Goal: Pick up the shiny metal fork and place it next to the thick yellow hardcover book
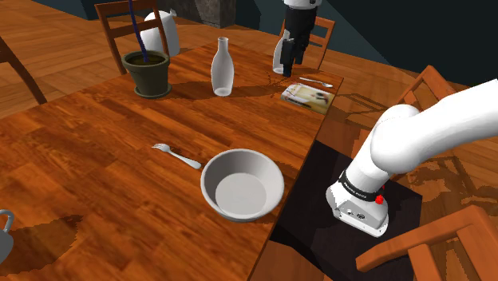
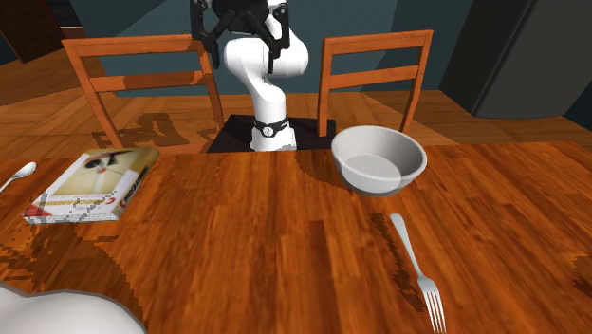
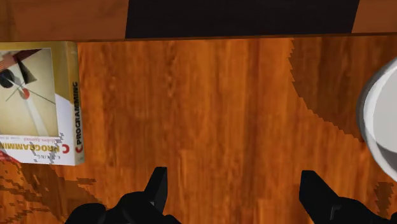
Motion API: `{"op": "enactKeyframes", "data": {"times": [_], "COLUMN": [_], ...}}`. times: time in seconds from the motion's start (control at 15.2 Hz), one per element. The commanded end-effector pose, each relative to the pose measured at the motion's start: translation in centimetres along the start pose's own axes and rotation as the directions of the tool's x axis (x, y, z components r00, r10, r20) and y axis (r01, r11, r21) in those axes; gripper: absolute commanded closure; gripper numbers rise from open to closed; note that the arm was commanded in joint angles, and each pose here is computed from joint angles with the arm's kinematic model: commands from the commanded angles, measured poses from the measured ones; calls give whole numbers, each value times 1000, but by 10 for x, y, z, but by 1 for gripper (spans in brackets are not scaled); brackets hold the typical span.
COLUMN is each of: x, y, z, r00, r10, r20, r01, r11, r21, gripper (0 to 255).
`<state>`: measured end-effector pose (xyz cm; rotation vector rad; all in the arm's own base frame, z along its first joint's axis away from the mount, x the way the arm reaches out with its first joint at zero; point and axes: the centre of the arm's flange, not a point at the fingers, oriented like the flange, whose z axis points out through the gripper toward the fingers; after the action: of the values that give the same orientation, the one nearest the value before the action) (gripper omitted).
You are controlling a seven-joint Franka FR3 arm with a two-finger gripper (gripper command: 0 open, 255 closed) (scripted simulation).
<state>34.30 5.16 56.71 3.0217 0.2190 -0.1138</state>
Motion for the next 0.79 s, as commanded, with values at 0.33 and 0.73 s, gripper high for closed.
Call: {"op": "enactKeyframes", "data": {"times": [0.33,0.73], "x": [57,104], "y": [-62,-115], "z": [39,70], "r00": [1000,999], "r10": [-15,-29], "r20": [12,23], "r01": [15,28], "r11": [1000,999], "r21": [24,44], "gripper": [0,0]}}
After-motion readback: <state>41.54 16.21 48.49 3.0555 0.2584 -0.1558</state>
